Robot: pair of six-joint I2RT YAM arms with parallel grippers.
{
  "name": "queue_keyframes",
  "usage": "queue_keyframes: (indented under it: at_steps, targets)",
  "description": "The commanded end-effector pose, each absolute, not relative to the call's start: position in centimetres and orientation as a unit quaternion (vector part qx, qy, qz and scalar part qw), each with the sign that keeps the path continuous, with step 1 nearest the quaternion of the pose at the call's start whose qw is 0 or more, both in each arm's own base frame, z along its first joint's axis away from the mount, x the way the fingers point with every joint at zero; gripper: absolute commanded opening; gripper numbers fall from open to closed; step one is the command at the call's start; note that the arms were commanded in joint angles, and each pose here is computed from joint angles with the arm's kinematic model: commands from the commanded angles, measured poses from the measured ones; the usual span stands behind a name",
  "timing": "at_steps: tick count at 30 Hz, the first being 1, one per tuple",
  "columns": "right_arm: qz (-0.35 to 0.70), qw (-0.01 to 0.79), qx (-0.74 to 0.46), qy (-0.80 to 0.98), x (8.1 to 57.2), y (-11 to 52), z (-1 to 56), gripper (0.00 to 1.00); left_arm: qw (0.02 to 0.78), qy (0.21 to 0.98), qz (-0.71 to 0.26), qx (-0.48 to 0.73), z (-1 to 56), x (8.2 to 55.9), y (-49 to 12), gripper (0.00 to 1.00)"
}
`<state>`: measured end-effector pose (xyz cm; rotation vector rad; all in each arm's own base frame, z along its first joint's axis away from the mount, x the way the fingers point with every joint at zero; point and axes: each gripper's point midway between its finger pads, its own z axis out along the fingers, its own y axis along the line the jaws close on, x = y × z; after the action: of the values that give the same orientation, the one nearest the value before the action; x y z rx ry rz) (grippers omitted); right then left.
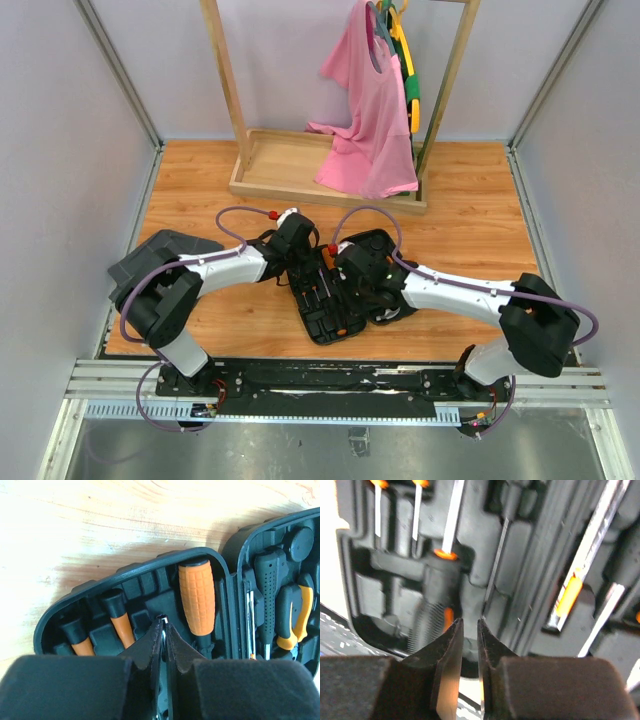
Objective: Sort the tools into containers
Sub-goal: Adjust the screwdriver in the storage box.
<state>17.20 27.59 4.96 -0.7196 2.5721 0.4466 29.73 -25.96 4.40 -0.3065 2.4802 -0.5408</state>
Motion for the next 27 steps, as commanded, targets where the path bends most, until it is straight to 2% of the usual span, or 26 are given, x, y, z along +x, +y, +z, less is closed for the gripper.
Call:
queue_keyframes:
  at_steps: [1,6,14,27]
  targets:
    - [0.091,0.188,-0.281,0.937,15.9,23.9,5.0,0.20,0.277,0.939,-0.171,-0.111,2.5,29.6,-25.0,0.11]
    - [0.102,0.186,-0.281,0.936,15.6,24.2,5.3,0.20,0.279,0.938,-0.173,-0.110,2.6,29.6,-25.0,0.10]
    - [0.157,0.241,-0.267,0.920,16.1,25.7,8.6,0.25,0.282,0.937,-0.179,-0.106,3.0,29.7,-25.3,0.10]
    - [0.194,0.201,-0.285,0.917,13.5,29.1,8.0,0.26,0.287,0.935,-0.181,-0.106,3.6,29.8,-25.6,0.09]
